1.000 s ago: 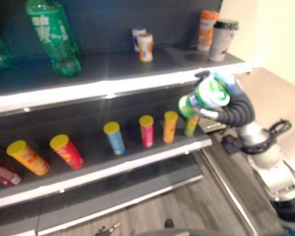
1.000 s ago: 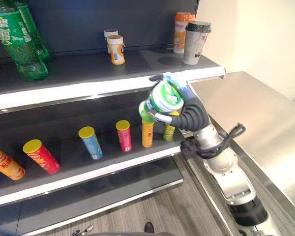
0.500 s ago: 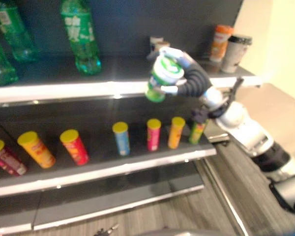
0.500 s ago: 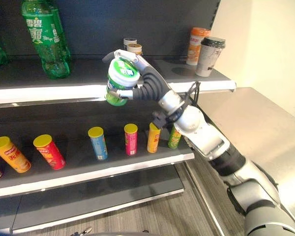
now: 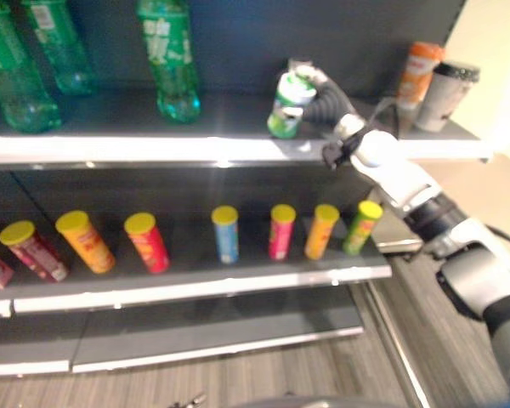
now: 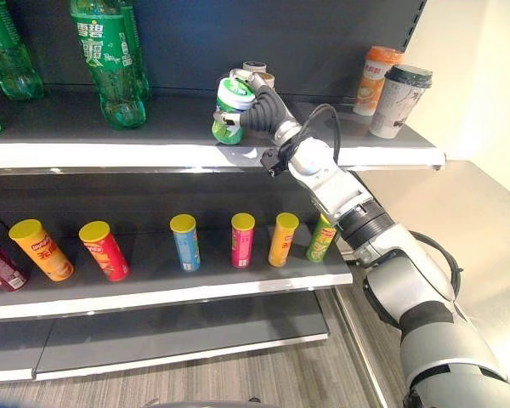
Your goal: Put the goods on the table back onto the shelves and tidy them up.
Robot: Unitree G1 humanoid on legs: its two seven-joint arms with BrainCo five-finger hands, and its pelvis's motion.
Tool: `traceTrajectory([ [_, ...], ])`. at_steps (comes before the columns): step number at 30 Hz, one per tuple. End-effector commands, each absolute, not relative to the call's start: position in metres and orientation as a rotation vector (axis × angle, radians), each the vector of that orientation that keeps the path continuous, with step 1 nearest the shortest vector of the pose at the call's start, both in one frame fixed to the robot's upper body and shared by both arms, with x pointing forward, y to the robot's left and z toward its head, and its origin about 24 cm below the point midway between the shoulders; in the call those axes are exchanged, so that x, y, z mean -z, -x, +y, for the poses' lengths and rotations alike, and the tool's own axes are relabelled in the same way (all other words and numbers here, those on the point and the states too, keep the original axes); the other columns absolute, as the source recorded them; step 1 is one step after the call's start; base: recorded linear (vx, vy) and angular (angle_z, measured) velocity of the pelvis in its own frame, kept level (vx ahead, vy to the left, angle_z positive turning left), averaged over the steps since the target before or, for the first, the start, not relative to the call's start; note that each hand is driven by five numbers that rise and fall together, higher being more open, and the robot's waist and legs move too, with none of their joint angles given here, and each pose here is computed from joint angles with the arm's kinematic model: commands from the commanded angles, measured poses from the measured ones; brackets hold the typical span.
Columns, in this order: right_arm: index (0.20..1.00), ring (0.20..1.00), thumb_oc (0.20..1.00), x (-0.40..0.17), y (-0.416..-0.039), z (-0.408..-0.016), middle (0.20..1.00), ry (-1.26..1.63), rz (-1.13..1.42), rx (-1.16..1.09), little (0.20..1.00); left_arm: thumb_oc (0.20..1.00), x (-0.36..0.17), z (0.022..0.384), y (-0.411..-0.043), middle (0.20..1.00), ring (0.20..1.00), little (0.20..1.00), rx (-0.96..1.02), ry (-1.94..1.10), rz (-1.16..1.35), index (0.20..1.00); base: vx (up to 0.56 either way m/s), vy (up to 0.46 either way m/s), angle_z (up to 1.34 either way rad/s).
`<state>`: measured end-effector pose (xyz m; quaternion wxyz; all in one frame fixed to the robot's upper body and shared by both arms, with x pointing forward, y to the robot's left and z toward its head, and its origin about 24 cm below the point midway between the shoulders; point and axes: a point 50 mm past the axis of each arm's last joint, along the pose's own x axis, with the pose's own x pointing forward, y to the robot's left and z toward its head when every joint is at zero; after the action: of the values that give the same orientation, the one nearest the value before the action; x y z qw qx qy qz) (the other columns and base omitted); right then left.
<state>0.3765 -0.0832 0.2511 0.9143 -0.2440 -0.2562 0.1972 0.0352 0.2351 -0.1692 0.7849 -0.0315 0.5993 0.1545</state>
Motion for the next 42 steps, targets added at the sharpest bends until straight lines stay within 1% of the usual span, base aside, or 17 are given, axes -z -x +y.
traceTrajectory([
  [1,0.200,0.200,0.200,-0.304,-0.382,-0.090,0.200,0.501,-0.648,-0.290,0.200,1.000,0.169,0.235,-0.046,1.000,1.000,1.000,-0.288,0.040,1.288,1.000,0.00,0.000,0.00],
  [8,0.200,0.200,0.200,-0.305,-0.389,-0.105,0.200,0.577,-0.615,-0.240,0.200,1.000,0.170,0.230,-0.048,1.000,1.000,1.000,-0.267,0.052,1.274,1.000,0.00,0.000,0.00],
  [15,0.200,0.200,0.200,-0.289,-0.397,-0.137,0.200,0.661,-0.527,-0.156,0.200,1.000,0.170,0.228,-0.045,1.000,1.000,1.000,-0.276,0.074,1.269,1.000,0.00,-0.002,-0.05],
  [19,0.200,0.200,0.200,-0.285,-0.402,-0.146,0.200,0.668,-0.490,-0.120,0.200,1.000,0.170,0.227,-0.045,1.000,1.000,1.000,-0.274,0.072,1.270,1.000,0.00,0.000,-0.02],
  [26,0.200,0.200,0.200,-0.279,-0.406,-0.145,0.200,0.670,-0.457,-0.115,0.200,1.000,0.170,0.227,-0.045,1.000,1.000,1.000,-0.285,0.081,1.262,1.000,0.00,0.000,0.00],
  [27,0.297,0.297,0.297,-0.279,-0.406,-0.144,0.297,0.672,-0.457,-0.120,0.297,1.000,0.170,0.227,-0.045,1.000,1.000,1.000,-0.286,0.081,1.260,1.000,0.00,0.000,0.00],
  [28,1.000,1.000,1.000,-0.280,-0.406,-0.140,1.000,0.679,-0.463,-0.131,1.000,1.000,0.170,0.227,-0.046,1.000,1.000,1.000,-0.287,0.083,1.257,1.000,0.00,0.000,0.00],
  [42,1.000,1.000,1.000,-0.283,-0.403,-0.138,1.000,0.690,-0.486,-0.144,1.000,1.000,0.170,0.227,-0.043,1.000,1.000,1.000,-0.322,0.128,1.259,1.000,0.00,0.000,0.00],
])
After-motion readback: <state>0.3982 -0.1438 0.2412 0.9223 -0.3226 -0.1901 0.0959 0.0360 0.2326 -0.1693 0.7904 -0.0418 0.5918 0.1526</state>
